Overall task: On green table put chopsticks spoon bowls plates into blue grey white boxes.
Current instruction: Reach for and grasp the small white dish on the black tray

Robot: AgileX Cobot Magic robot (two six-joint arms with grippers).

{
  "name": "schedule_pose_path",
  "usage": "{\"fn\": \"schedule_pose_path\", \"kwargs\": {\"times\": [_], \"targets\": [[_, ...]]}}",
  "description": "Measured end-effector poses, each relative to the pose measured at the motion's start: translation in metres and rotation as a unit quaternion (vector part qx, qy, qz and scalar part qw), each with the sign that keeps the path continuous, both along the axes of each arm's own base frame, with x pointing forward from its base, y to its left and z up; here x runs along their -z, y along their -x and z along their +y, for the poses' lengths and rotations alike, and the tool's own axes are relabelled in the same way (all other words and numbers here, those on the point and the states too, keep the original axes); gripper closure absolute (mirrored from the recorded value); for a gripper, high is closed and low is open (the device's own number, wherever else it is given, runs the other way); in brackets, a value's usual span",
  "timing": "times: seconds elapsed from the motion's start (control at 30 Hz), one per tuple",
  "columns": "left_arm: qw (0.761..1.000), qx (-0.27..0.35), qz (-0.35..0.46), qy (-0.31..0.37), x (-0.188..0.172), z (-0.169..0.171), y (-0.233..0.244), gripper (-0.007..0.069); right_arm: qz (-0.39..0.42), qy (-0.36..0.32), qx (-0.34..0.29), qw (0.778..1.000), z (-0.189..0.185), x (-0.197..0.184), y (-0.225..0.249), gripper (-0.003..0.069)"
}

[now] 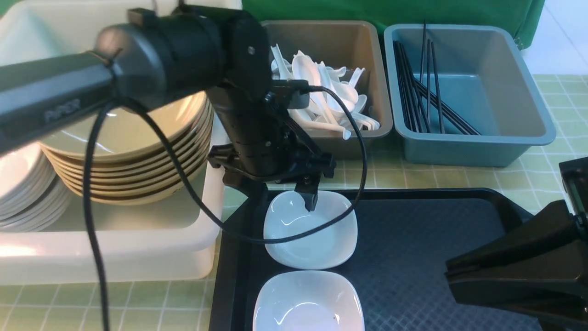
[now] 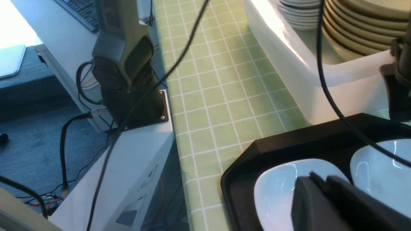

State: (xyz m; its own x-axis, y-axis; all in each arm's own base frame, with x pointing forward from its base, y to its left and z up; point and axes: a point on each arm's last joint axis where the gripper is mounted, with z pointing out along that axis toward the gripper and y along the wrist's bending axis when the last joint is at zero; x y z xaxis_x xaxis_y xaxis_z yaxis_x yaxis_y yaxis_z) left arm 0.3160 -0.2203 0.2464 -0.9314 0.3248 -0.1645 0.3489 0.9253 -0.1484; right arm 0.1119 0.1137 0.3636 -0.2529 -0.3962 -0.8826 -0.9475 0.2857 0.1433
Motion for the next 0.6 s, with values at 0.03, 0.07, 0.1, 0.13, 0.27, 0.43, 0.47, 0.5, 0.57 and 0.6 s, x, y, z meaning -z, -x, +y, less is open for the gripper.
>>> {"fn": "schedule_pose_path", "kwargs": {"times": [0.03,0.07,0.1,0.13,0.27,0.43,0.47,0.5,0.57,0.6], "targets": [[1.0,0.012,-0.004,-0.004,0.0,-0.001,0.0,0.0087,0.001,0.0,0.001,1.0,0.0,0.0,0.0,0.0601],[1.0,0.028,-0.009,-0.007,0.0,-0.003,0.001,0.0087,0.009,-0.002,0.007,1.0,0.0,0.0,0.0,0.0599],[0.999,0.043,-0.012,-0.005,-0.002,-0.004,0.001,0.0089,0.027,-0.005,0.024,0.999,0.0,0.0,-0.002,0.0597],[0.998,0.055,-0.014,-0.002,-0.003,-0.006,0.001,0.0091,0.048,-0.006,0.046,0.998,-0.001,0.001,-0.003,0.0595],[0.993,0.099,-0.062,0.026,-0.044,-0.007,0.003,0.0147,0.128,0.028,0.139,0.982,-0.005,0.013,-0.02,0.0578],[0.974,0.149,-0.151,0.083,-0.13,0.013,0.04,0.0292,0.205,0.059,0.177,0.961,0.005,0.033,-0.057,0.0507],[0.969,0.16,-0.163,0.09,-0.143,0.021,0.053,0.0333,0.217,0.06,0.183,0.957,0.009,0.039,-0.067,0.0482],[0.968,0.162,-0.166,0.092,-0.146,0.022,0.055,0.0351,0.217,0.059,0.186,0.956,0.009,0.039,-0.069,0.0477],[0.962,0.183,-0.178,0.1,-0.156,0.036,0.078,0.0455,0.24,0.058,0.208,0.946,0.015,0.053,-0.088,0.0424],[0.96,0.191,-0.18,0.102,-0.156,0.041,0.087,0.0496,0.253,0.058,0.222,0.94,0.017,0.061,-0.097,0.0404]]}}
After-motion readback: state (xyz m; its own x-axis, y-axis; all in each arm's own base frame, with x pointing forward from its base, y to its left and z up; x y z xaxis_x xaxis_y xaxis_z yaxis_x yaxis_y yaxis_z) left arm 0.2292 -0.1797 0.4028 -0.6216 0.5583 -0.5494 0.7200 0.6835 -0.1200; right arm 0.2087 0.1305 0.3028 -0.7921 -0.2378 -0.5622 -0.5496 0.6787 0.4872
